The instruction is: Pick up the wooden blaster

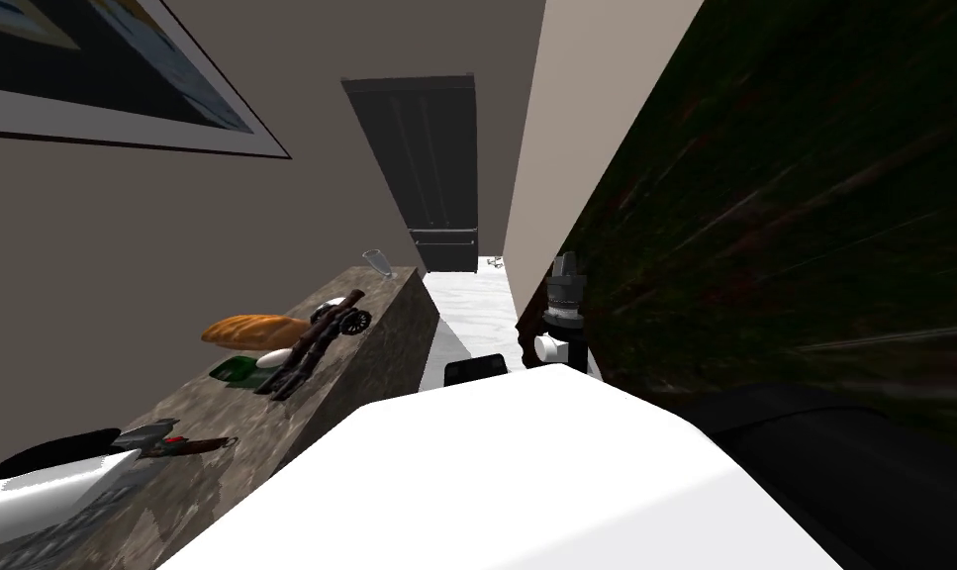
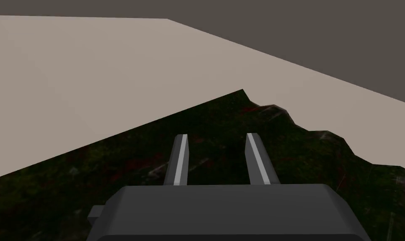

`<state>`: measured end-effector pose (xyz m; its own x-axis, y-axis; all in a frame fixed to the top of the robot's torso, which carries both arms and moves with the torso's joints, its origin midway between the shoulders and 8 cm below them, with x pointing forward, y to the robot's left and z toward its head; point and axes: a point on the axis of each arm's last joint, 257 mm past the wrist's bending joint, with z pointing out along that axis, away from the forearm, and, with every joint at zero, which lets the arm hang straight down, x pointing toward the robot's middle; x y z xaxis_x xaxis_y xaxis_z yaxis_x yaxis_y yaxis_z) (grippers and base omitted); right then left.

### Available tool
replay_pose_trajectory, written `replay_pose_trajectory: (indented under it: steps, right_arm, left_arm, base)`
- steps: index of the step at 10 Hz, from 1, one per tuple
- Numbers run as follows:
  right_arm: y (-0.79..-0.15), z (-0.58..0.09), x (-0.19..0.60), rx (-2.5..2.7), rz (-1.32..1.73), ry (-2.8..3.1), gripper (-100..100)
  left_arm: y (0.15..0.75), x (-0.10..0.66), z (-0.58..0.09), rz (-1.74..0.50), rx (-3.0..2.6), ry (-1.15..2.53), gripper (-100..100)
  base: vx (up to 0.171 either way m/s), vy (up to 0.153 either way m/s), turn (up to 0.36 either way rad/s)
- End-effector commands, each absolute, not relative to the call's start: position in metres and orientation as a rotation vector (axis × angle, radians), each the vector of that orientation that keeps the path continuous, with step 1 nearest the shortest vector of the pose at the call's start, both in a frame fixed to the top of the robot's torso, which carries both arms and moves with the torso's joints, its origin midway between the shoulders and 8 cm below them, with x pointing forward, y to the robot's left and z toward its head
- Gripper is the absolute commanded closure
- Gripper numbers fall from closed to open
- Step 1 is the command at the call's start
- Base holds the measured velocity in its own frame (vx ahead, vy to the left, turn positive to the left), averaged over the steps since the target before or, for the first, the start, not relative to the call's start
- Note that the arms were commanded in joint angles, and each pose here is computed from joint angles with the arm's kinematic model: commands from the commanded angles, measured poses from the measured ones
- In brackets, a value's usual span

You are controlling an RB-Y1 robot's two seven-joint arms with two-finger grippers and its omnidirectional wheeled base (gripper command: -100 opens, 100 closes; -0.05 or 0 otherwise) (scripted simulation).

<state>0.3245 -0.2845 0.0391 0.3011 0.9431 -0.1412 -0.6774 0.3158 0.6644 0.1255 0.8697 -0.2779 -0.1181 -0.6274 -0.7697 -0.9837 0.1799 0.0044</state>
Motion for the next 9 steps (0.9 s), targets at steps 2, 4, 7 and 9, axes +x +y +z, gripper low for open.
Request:
replay_pose_trajectory:
  steps: [2, 4, 7, 9]
  right_arm:
    - [-0.285, 0.039, 0.325, 0.545, 1.148, 0.575, 0]
    - [-0.285, 0.039, 0.324, 0.545, 1.147, 0.576, 0]
    - [-0.285, 0.039, 0.324, 0.545, 1.147, 0.576, 0]
    - [-0.285, 0.039, 0.325, 0.545, 1.147, 0.576, 0]
  left_arm:
    - [0.878, 0.116, -0.277, 0.731, -1.574, 1.796, -100]
    - [0.875, 0.109, -0.291, 0.722, -1.646, 1.788, -100]
    - [0.872, 0.104, -0.302, 0.71, -1.72, 1.774, -100]
    - [0.879, 0.095, -0.299, 0.719, -1.752, 1.745, -100]
  base:
    - [-0.172, -0.031, -0.209]
    - [-0.08, -0.035, -0.151]
    - [-0.15, -0.046, -0.276]
    - [-0.13, -0.048, -0.189]
